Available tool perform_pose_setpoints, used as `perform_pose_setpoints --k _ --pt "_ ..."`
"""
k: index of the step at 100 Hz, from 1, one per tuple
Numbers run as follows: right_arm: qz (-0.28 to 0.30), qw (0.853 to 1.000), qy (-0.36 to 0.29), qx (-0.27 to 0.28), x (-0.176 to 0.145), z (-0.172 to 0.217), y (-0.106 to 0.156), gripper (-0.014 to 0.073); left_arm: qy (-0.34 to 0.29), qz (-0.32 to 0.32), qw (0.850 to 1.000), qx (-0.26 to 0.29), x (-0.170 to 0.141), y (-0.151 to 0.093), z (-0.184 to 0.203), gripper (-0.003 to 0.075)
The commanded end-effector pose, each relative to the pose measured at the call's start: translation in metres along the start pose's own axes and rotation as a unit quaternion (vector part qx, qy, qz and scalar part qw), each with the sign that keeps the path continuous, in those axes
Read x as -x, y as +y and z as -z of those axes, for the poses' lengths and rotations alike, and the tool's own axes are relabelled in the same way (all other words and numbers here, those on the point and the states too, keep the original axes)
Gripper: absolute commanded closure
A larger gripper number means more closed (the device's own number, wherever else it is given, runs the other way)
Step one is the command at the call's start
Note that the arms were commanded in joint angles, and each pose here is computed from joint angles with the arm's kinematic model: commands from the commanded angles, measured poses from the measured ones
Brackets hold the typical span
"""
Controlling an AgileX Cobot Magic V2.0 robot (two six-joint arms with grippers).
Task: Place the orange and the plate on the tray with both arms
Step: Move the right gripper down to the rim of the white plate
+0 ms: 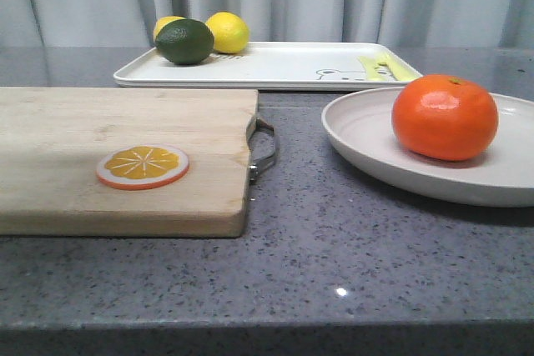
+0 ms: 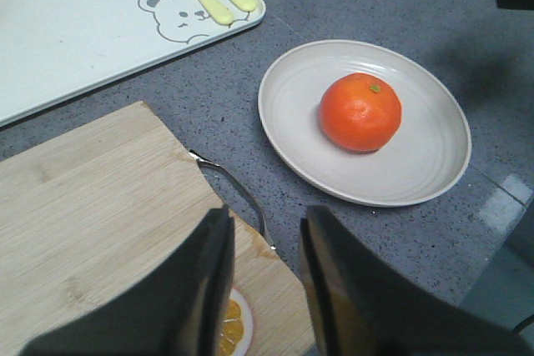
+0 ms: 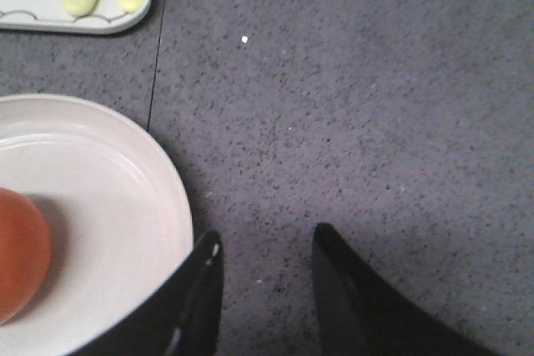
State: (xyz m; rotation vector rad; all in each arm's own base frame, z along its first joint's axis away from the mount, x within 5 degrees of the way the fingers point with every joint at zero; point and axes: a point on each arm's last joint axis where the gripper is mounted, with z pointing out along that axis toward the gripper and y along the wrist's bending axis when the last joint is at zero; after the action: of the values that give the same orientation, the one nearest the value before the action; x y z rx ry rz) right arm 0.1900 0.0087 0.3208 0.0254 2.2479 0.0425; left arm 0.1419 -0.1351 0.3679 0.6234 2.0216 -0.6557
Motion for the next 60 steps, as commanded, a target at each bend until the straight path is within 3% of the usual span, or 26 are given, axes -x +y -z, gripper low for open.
perform_pose_setpoints --k 1,32,60 --pt "0.007 1.0 0.007 0.006 0.02 -0.005 0.005 0.0279 -0.08 -0.001 0.997 -0.006 0.006 -0.002 0.024 0.0533" --pt "-0.002 0.989 0.145 0.008 0.029 -0.057 0.012 0.0279 -0.115 -0.003 0.993 -0.014 -0.003 -0.004 0.051 0.0533" --pt "-0.017 0.984 0.176 0.022 0.027 -0.076 0.016 0.0281 -0.114 -0.003 0.993 -0.014 -0.004 -0.004 0.051 0.0533"
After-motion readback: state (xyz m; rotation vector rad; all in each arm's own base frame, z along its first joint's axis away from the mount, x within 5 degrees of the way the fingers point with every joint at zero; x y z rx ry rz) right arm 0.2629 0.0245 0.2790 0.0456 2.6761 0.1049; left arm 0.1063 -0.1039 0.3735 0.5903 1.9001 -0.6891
